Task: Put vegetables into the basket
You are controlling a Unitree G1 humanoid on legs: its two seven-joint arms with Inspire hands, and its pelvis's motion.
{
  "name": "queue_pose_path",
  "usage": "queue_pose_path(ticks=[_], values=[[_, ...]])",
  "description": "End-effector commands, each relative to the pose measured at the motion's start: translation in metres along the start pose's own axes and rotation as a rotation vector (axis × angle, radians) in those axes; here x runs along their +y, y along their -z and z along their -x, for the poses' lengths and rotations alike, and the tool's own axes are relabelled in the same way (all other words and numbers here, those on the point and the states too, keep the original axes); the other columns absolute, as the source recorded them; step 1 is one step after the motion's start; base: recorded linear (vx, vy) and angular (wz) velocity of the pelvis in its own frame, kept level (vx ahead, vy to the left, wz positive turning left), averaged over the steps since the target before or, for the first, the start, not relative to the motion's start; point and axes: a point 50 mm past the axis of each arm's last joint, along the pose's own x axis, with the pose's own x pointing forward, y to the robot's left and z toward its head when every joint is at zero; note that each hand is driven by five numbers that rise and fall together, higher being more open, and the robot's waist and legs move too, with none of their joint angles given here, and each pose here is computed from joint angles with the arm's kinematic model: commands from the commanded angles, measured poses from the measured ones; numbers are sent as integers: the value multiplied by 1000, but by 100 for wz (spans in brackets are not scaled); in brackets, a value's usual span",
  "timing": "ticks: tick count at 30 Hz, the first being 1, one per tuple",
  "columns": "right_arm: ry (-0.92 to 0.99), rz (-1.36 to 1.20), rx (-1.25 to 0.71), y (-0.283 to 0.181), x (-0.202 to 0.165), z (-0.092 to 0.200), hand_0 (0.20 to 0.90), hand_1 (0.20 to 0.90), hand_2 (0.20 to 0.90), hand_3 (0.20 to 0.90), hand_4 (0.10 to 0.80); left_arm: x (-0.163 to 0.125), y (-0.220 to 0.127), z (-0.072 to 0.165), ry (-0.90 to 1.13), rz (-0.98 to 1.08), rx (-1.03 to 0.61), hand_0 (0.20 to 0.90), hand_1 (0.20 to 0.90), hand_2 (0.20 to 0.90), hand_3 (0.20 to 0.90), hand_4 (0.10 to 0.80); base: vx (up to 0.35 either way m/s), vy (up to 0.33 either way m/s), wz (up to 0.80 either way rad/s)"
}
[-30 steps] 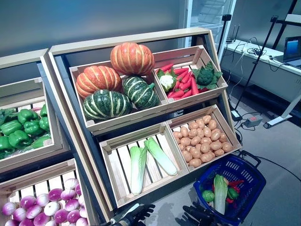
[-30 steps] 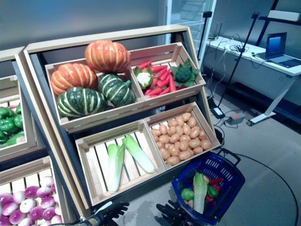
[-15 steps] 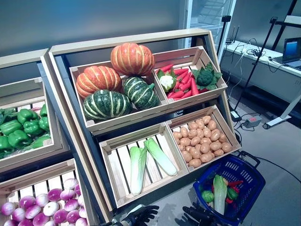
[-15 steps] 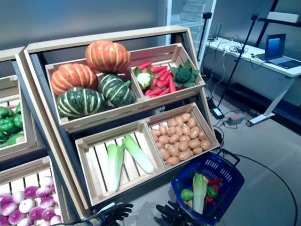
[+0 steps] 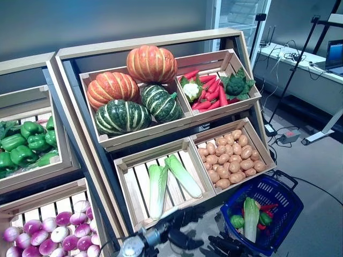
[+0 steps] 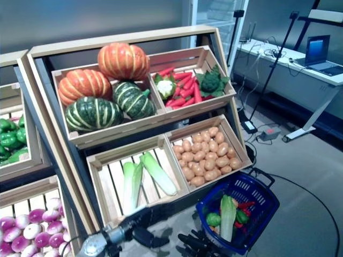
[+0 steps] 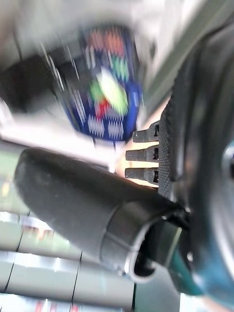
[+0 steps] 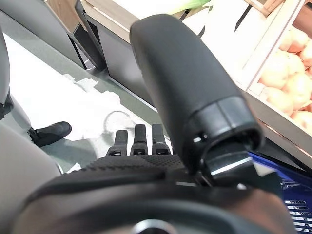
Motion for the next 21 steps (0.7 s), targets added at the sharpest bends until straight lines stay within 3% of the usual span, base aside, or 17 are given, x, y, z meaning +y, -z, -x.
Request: queue_pose_path(ticks=[1,5,21], values=[[-30,-19,-5,-5,24,-10,900,900,900,900,800,28,-60,-24,-170,-58,-278,900,900,900,900,800,17,-22,14],[-25,-63,-12,1,24,-10,900,900,900,900,800,42,-71,-17,-484,-364,-273,900,900,900,900,800,16,-26,11],[-43,-90,11,21,29,-9,900,900,900,900,800,60,-89,-19,-889,-416,-379,900,900,900,900,800,47,-17,2]])
